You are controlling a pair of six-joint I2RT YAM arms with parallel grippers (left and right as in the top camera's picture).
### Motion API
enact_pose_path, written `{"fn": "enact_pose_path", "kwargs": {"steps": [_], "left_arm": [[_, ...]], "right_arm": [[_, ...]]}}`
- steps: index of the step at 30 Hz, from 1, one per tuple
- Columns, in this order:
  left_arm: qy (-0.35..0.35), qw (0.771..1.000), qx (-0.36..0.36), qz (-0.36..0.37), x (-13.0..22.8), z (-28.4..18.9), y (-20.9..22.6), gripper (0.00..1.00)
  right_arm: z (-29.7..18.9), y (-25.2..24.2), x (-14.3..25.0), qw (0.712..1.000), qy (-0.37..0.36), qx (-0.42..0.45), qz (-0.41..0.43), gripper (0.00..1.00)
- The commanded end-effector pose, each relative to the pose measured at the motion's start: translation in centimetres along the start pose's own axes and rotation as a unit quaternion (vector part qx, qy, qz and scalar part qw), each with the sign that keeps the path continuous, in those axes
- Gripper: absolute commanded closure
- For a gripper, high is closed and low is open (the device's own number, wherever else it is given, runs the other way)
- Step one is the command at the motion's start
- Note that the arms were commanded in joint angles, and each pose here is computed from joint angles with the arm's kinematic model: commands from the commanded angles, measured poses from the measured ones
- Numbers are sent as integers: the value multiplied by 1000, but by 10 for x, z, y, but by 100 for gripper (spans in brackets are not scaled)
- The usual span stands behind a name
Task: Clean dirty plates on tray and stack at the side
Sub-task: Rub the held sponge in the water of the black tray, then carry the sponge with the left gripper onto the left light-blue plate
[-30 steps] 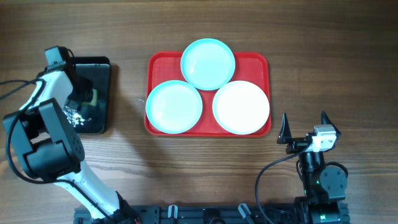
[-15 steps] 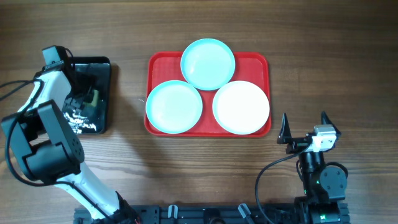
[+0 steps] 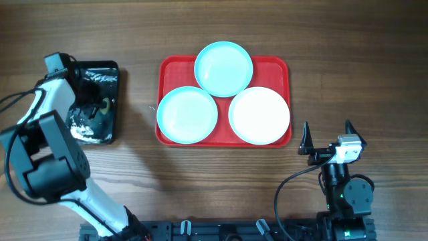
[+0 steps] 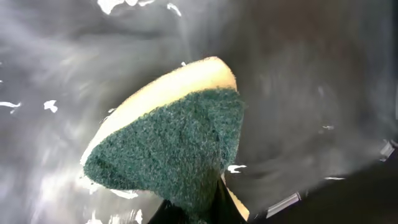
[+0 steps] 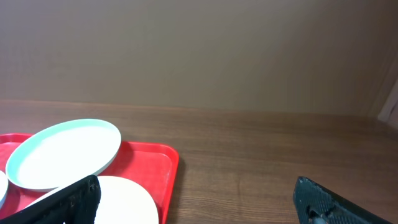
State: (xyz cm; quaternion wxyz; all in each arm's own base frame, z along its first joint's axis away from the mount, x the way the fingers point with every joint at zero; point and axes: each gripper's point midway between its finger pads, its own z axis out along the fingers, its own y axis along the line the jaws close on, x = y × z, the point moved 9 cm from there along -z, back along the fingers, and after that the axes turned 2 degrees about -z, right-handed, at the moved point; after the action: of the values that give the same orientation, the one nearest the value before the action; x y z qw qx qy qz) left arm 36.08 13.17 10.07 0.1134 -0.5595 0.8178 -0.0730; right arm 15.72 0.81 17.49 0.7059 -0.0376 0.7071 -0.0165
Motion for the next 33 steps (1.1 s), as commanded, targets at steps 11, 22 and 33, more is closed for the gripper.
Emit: {"fn": "enact_pose_path", "kwargs": {"steps": [11,22,33], "left_arm": [[-113,990,88,5,4,-129,-4,96],[-66,998,19,10,-2,-59,3,96],[-130,983,115,55,9,-139,-6,96]], "right_arm": [[0,0,-1,1000,-5,-5,9,0],[0,0,-1,1000,-5,-5,9,0],[0,0,-1,1000,-5,-5,9,0]]}}
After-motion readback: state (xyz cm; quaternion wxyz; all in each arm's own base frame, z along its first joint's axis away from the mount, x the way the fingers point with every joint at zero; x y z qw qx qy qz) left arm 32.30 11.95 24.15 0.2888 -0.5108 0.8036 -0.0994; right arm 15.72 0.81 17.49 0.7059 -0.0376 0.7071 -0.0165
